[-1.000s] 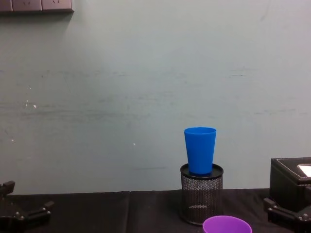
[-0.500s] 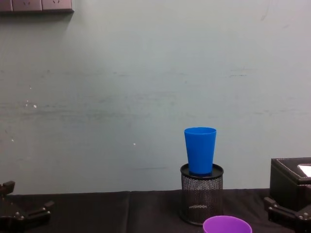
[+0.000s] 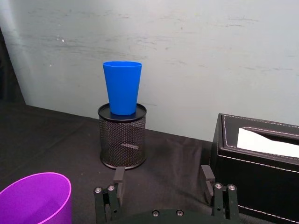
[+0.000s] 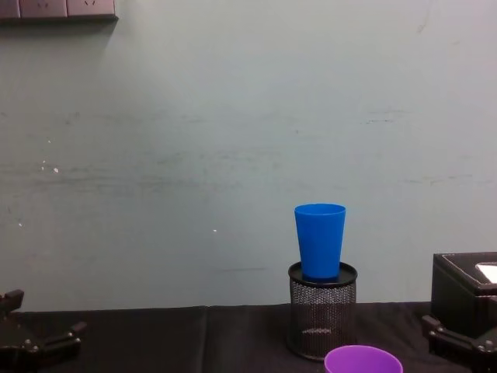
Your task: Pick up one cup with a gripper and tap it against the other cup.
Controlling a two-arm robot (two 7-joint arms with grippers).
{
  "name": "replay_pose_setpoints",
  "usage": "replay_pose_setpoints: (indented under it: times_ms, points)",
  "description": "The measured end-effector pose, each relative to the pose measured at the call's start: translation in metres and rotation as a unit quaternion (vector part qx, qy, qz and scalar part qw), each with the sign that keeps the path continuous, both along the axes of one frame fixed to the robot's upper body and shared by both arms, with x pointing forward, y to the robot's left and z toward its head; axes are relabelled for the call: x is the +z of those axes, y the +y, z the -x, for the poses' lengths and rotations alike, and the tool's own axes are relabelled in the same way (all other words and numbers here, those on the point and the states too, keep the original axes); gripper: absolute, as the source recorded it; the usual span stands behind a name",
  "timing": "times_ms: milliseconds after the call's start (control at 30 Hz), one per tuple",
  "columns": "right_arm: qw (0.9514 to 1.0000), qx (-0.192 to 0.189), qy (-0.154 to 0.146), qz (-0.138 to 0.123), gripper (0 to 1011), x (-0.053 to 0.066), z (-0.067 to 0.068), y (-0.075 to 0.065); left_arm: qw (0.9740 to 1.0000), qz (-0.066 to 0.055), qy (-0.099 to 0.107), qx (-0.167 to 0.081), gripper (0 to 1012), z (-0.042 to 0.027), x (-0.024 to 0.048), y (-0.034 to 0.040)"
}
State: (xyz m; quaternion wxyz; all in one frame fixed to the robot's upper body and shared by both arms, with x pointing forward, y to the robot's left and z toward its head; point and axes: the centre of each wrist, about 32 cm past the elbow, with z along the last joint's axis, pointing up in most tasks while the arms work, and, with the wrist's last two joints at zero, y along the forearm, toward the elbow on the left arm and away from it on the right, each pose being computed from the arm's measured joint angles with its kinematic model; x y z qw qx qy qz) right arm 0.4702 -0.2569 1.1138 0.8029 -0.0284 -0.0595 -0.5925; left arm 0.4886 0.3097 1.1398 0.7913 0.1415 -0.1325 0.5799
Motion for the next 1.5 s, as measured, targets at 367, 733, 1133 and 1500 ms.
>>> replay_pose_setpoints:
  times_ms: [367,733,1133,1500]
  points:
    - [1.0,0.0,0.0,0.0,1004,0.0001,0.0,0.0,1.0,0.0,0.0,0.0,1000,0.0,0.0,0.0]
    - [1.0,0.0,0.0,0.0,1004,0.0001,0.0,0.0,1.0,0.0,0.0,0.0,1000,0.0,0.0,0.0]
    - [1.0,0.0,0.0,0.0,1004,0.0001,0.0,0.0,1.0,0.0,0.0,0.0,1000,0.0,0.0,0.0]
    - [1.0,0.0,0.0,0.0,1004,0.0001,0.0,0.0,1.0,0.0,0.0,0.0,1000,0.0,0.0,0.0]
